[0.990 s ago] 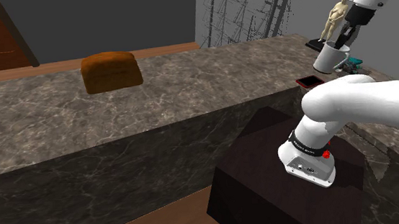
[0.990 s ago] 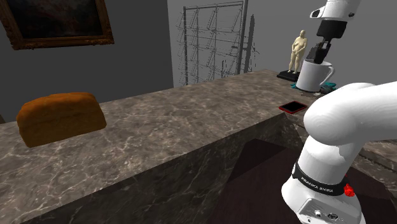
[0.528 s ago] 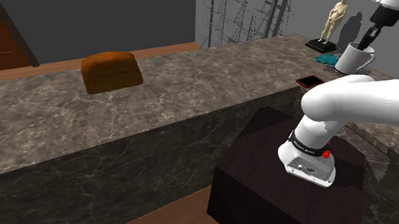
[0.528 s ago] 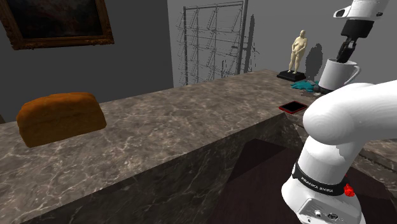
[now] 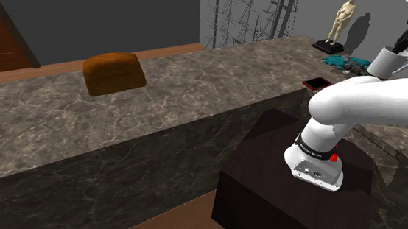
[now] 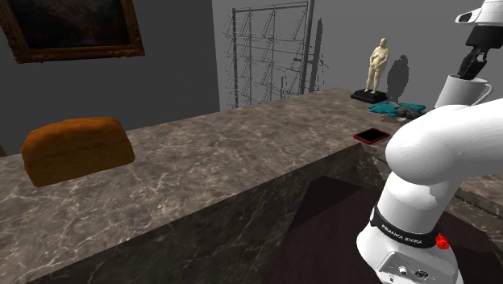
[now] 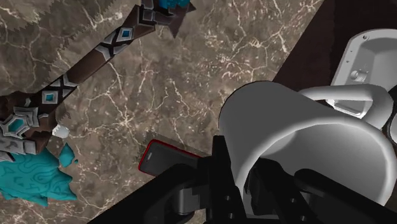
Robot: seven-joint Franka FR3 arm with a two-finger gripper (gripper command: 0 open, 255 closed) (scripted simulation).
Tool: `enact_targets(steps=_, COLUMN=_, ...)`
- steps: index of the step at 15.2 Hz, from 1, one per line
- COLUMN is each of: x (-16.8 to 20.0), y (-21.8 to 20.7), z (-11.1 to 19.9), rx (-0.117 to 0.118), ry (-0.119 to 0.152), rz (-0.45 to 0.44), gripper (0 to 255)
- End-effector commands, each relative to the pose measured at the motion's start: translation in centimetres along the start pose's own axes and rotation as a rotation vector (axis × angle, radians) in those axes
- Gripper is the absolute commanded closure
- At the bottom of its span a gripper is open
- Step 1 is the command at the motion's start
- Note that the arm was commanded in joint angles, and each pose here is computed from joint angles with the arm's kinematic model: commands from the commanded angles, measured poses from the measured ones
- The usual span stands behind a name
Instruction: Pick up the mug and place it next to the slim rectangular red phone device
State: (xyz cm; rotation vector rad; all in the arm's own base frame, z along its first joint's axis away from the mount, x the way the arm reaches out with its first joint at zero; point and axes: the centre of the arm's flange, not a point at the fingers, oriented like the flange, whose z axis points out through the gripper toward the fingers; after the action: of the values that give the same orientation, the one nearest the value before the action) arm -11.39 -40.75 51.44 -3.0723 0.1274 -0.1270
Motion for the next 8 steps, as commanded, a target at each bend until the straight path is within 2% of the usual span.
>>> enact_targets(steps=1, x=-0.7, y=0.4, z=0.8, rx=0.000, ry=-0.001, rz=-0.001, gripper=255)
enact_targets(steps=8, x=-1.0, y=0.7, z=4.4, rx=0.000, ry=-0.001, rz=-0.001, gripper=255)
